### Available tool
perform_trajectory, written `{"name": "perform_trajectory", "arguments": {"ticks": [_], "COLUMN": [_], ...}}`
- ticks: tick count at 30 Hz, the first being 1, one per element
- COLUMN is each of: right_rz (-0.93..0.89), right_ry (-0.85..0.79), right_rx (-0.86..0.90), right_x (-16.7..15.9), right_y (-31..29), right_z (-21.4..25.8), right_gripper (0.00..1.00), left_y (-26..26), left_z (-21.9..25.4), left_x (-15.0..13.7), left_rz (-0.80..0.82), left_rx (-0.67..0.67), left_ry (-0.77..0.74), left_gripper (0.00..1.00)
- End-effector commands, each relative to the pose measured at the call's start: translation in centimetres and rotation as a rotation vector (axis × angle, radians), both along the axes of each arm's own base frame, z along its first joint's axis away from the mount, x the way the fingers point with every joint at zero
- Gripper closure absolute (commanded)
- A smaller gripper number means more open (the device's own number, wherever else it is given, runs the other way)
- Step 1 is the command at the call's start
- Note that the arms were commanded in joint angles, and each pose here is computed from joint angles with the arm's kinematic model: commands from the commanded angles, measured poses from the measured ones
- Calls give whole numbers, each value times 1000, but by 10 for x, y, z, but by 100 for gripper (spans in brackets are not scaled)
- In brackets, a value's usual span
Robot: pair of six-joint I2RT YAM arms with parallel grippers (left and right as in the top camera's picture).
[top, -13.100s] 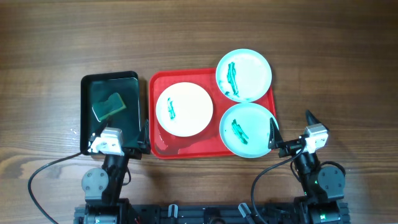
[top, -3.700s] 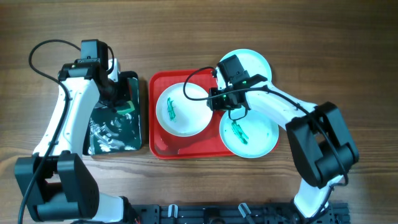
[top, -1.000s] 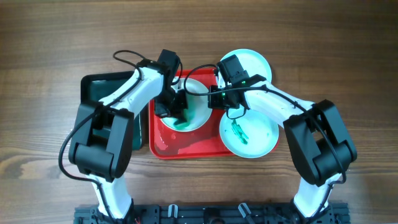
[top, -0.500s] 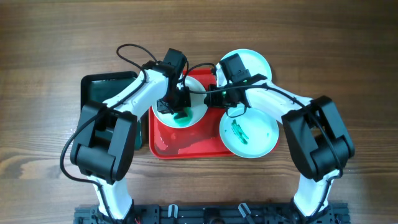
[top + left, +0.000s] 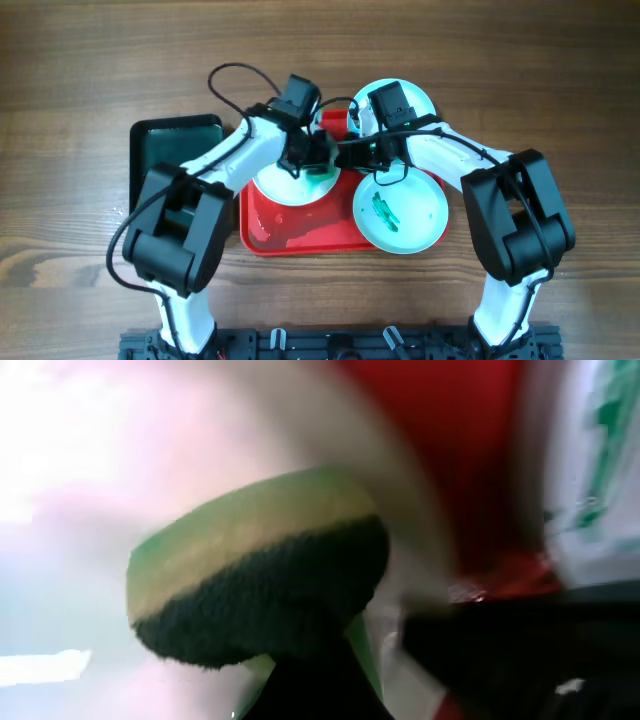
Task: Clean dirty plates on tray and stack at the side
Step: 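Scrub the tilted white plate with the sponge in the left gripper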
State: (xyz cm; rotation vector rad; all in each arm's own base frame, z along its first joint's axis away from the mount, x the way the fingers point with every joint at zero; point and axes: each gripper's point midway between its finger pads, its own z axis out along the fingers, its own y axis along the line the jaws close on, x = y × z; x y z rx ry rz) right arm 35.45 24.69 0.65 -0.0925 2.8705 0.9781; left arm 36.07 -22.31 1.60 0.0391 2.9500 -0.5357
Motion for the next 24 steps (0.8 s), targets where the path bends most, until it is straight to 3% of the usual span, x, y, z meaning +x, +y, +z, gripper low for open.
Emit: {"name": "perform_trajectory", "arguments": {"ticks": [1,3,5,9,11,12,16,18,21,24], "right_rz": [64,62,62,60,53,40,39,39,39,39], "right_ry": [17,16,15,14,15,20,19,21,23,25], "right_rx": [45,42,42,38,31,23,24,24,23,22], "right_x": [-9,-9,-9,-8,-8,-7,-7,-7,-8,-8], "right_y": [11,11,11,10,9,8,8,8,8,8], "right_z": [-1,-1,-1,-2,-2,-3,-3,-3,-4,-4], "right_gripper": [95,96,96,96,96,96,96,96,95,96], "left_y": [16,62,102,138,130,115,46,25,15,34], "left_z": [-9,-11,-13,-21,-26,-26,-4,6,5,-11], "left_x": [29,49,48,19,-16,-35,-79,-79,-60,-22], "left_rz": [35,132,196,238,180,76,-323,-385,-369,-222], "left_rx": [57,243,392,465,407,329,-83,-206,-219,-49], "left_ry": [-104,-176,-169,-19,144,221,307,271,193,90], "left_gripper": [96,96,96,96,96,96,96,96,96,96]}}
